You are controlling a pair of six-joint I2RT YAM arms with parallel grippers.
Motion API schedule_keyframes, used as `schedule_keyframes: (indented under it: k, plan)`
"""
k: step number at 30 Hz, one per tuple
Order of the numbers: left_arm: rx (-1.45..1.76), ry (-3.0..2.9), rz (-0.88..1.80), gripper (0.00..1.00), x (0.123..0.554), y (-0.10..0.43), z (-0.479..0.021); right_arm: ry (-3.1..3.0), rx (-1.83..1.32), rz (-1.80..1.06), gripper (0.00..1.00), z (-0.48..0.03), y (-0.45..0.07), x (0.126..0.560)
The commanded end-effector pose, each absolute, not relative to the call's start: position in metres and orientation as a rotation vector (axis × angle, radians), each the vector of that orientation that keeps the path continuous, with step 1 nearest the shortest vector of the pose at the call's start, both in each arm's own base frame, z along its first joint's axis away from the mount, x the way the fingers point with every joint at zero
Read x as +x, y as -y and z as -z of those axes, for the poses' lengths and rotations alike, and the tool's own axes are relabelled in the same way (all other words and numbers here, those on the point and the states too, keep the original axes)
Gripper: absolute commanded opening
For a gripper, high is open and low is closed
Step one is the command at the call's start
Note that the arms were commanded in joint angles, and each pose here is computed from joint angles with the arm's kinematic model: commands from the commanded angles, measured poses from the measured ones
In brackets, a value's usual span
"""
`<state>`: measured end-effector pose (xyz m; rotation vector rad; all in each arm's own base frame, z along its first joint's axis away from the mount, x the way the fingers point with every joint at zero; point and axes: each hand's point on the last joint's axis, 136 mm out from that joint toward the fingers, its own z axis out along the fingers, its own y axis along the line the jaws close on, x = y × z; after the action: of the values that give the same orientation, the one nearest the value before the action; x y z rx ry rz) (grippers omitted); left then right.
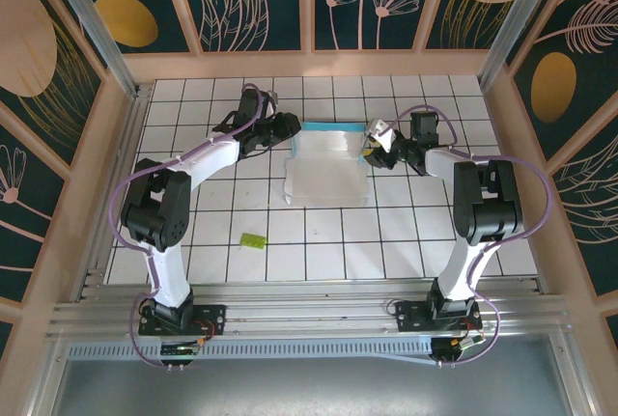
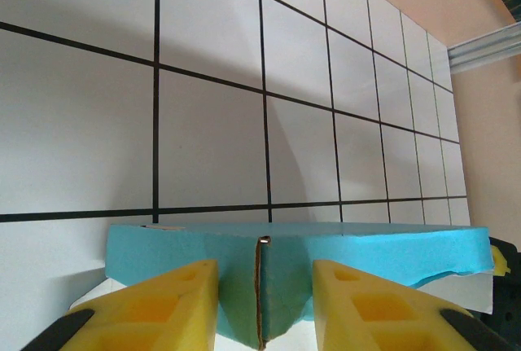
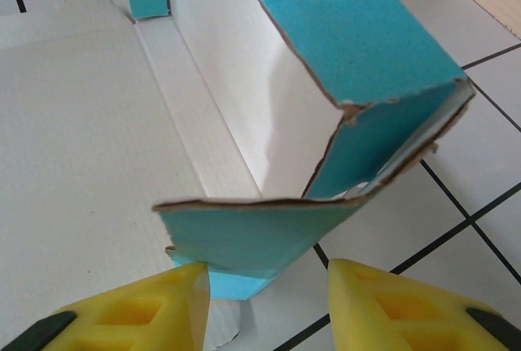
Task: Fold the paper box
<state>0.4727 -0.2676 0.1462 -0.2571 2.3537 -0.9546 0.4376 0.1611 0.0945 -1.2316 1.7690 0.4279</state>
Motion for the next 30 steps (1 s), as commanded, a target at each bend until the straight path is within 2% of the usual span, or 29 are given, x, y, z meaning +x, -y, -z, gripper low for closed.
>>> schedule_keyframes:
  k: [1, 18, 25, 30]
  plan:
    - [-0.233, -2.343, 0.993, 0.34, 0.473, 0.275, -0.153, -1.791, -1.168, -0.468, 0.43, -0.102, -0.166, 0.446]
    - [-0.217, -2.375, 1.004, 0.34, 0.470, 0.278, -0.145, -1.794, -1.162, -0.444, 0.41, -0.107, -0.185, 0.474]
    - [-0.212, -2.379, 1.005, 0.34, 0.470, 0.279, -0.146, -1.785, -1.160, -0.440, 0.47, -0.109, -0.191, 0.483]
    - [-0.210, -2.378, 0.999, 0.34, 0.470, 0.279, -0.147, -1.781, -1.173, -0.422, 0.44, -0.110, -0.193, 0.492]
